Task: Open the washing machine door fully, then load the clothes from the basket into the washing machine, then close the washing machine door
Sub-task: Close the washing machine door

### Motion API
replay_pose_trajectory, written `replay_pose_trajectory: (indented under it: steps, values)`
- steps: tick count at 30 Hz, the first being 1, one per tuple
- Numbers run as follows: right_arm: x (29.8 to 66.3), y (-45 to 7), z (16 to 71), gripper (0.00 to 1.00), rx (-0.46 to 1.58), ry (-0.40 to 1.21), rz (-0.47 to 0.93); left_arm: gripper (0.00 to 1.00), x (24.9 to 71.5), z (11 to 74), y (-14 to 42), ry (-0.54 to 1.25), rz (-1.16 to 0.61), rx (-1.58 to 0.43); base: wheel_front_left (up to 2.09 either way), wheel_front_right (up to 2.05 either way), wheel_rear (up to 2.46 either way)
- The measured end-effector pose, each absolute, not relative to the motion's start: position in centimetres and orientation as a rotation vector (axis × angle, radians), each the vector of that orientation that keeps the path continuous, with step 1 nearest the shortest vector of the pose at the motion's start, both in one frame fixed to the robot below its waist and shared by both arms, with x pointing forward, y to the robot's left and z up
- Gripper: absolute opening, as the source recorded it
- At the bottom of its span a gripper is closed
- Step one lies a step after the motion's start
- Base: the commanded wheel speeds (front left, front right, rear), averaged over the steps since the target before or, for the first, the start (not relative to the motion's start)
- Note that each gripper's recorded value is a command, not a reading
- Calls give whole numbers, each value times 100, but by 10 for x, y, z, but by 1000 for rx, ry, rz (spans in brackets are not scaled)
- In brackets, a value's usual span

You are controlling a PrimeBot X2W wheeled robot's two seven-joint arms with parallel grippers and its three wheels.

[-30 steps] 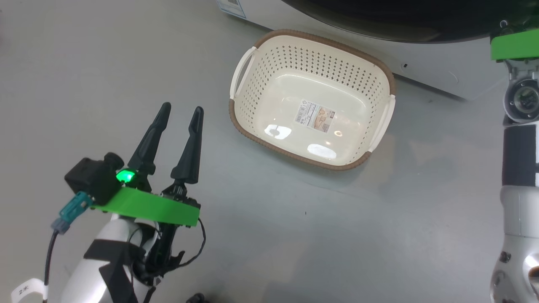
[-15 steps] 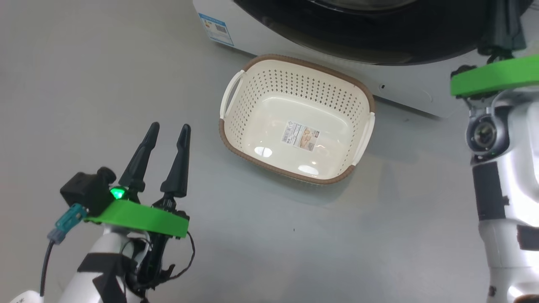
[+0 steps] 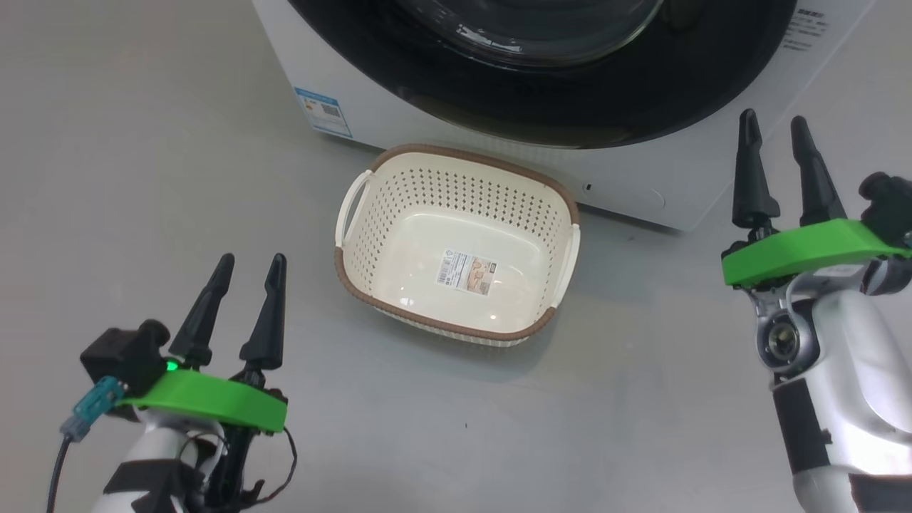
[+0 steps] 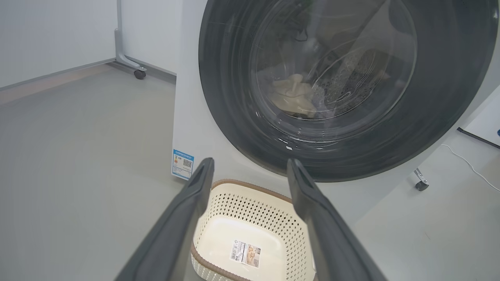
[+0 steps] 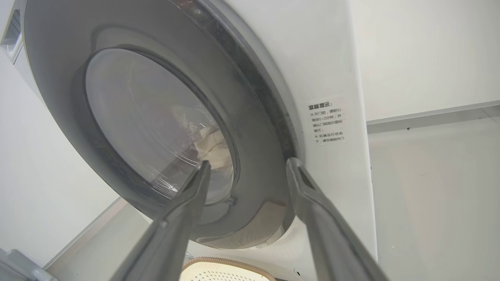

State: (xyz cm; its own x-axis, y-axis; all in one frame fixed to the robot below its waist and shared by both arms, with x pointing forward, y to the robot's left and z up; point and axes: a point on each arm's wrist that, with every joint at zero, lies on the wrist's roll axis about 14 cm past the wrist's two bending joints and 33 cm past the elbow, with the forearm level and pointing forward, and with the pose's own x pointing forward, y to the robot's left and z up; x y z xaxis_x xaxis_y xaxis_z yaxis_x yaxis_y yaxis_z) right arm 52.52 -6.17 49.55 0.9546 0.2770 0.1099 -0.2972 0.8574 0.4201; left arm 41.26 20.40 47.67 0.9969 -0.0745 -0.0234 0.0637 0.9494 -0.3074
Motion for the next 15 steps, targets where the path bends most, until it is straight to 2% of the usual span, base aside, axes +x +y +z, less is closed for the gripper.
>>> replay_pose_trajectory:
  steps: [15]
  values:
    - [471, -115, 483, 100, 397, -3, 187, 100, 415, 485, 190, 22, -146, -273, 0, 0, 0]
